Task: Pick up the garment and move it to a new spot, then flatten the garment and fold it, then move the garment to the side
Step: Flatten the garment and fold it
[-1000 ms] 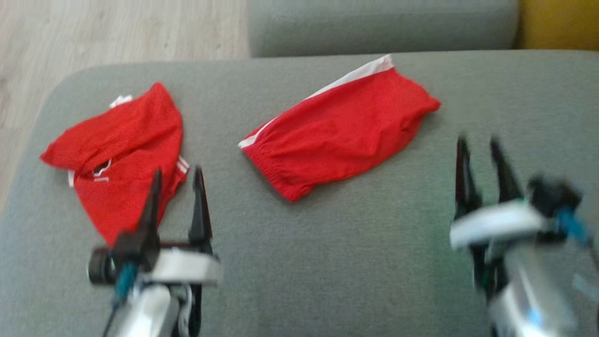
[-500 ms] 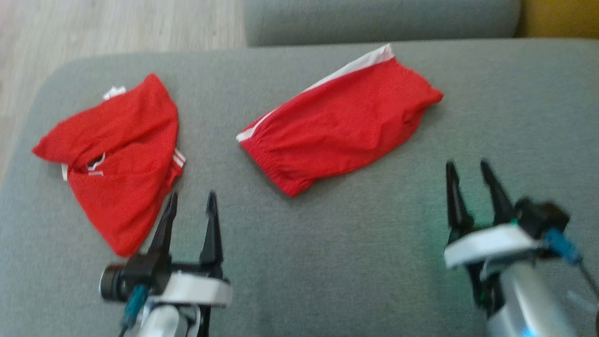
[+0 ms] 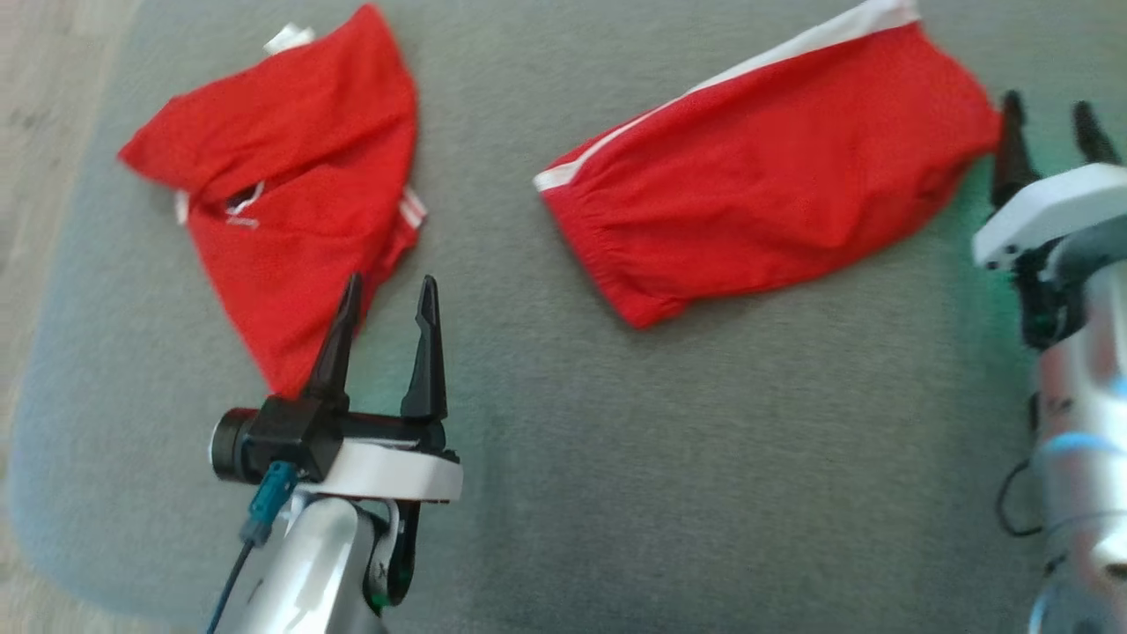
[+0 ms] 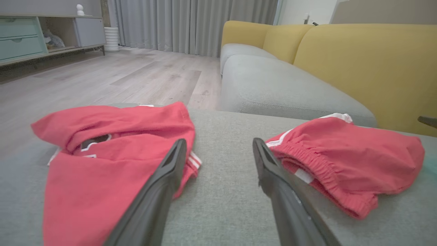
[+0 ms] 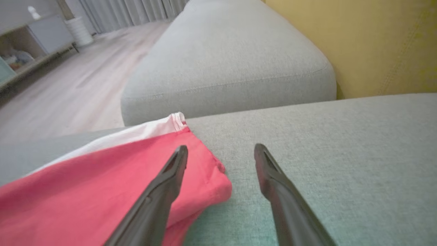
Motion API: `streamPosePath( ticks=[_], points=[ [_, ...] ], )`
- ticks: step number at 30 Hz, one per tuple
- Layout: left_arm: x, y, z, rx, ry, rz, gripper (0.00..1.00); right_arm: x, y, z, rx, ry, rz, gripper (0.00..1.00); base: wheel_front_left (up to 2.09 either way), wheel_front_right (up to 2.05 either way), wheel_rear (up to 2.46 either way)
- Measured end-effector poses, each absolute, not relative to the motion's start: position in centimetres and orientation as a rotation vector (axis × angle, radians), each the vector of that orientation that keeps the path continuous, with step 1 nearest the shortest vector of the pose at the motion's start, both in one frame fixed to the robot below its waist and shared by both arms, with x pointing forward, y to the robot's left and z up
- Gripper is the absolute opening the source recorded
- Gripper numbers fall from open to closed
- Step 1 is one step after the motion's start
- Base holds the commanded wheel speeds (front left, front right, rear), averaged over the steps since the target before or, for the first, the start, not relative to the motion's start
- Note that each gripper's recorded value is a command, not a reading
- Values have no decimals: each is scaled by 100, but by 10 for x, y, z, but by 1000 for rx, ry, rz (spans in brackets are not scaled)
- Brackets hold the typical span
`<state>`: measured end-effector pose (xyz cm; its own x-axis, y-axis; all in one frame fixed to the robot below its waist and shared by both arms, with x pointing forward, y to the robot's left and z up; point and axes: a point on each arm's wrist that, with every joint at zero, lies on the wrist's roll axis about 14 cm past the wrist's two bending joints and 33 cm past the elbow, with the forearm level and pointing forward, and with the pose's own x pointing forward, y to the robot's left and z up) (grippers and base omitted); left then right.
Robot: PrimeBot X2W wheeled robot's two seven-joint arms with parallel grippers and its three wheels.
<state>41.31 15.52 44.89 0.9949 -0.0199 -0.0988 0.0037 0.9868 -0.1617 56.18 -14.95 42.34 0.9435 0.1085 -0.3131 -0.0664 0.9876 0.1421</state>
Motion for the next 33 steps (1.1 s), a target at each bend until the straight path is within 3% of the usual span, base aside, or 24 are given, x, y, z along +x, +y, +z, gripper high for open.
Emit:
streamPosePath(
  ticks=[9,15,16,17,28,33],
  points=[
    [407,179,433,-144,148,60,100,577,-133,366,68,504,122,100,0,0,0],
    [416,181,432,-135,147,61,100,594,-134,358,29,534,132,100,0,0,0],
    [416,182,431,-134,148,63,100,595,-132,358,24,538,138,85,0,0,0],
    [416,182,431,-134,149,63,100,595,-130,357,21,543,144,0,0,0,0],
    [420,169,440,-146,122,25,100,580,-131,371,64,496,136,0,0,0,0],
    [419,159,450,-155,98,-3,100,559,-155,382,129,444,63,0,0,0,0]
  ],
)
